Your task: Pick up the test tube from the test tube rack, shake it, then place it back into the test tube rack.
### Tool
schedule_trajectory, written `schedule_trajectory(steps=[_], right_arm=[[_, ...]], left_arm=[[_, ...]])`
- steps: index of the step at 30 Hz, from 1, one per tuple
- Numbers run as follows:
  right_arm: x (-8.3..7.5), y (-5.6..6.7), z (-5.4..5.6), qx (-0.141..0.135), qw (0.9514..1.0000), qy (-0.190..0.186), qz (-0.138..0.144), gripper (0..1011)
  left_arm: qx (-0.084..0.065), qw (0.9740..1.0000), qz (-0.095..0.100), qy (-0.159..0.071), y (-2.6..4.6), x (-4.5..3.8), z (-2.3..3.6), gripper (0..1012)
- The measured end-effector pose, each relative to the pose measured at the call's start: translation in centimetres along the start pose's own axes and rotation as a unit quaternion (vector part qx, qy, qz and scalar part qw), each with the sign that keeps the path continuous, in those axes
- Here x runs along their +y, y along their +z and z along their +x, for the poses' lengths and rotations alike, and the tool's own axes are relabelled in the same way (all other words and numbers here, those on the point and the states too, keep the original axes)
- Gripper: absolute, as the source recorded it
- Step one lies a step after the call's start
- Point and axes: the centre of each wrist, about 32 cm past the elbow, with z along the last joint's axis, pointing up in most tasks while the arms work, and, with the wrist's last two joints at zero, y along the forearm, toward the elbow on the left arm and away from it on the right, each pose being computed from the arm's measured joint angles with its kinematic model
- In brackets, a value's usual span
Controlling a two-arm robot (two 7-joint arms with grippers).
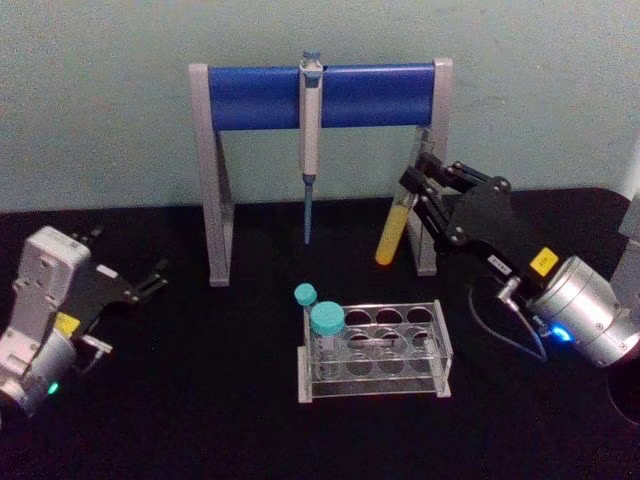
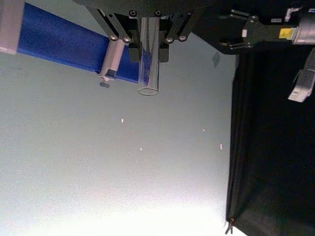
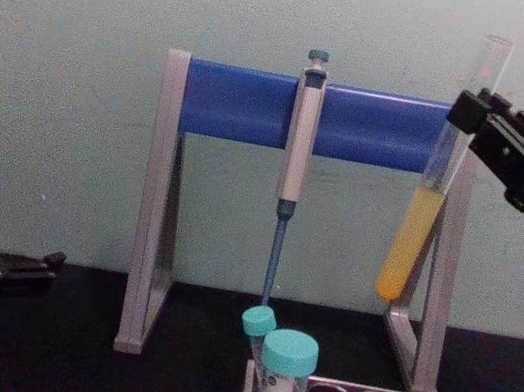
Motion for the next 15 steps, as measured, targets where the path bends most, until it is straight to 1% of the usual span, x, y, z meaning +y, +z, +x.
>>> schedule_trajectory(steps=[2, 9, 11, 12, 15], right_arm=[[0.18, -0.08, 0.02, 0.002, 1.0, 0.004, 0.002, 228], [0.93, -0.46, -0.06, 0.018, 0.9991, 0.038, 0.011, 228], [0.97, -0.48, 0.01, 0.031, 0.9978, 0.055, 0.016, 228], [0.97, -0.48, 0.01, 0.031, 0.9978, 0.055, 0.016, 228], [0.56, -0.36, 0.17, 0.051, 0.996, 0.071, 0.016, 228]], left_arm=[[0.0, 1.0, 0.0, 0.0, 0.0, 0.0, 0.0, 1001], [0.0, 1.0, 0.0, 0.0, 0.0, 0.0, 0.0, 1002], [0.0, 1.0, 0.0, 0.0, 0.0, 0.0, 0.0, 1001], [0.0, 1.0, 0.0, 0.0, 0.0, 0.0, 0.0, 1001], [0.0, 1.0, 0.0, 0.0, 0.0, 0.0, 0.0, 1001]])
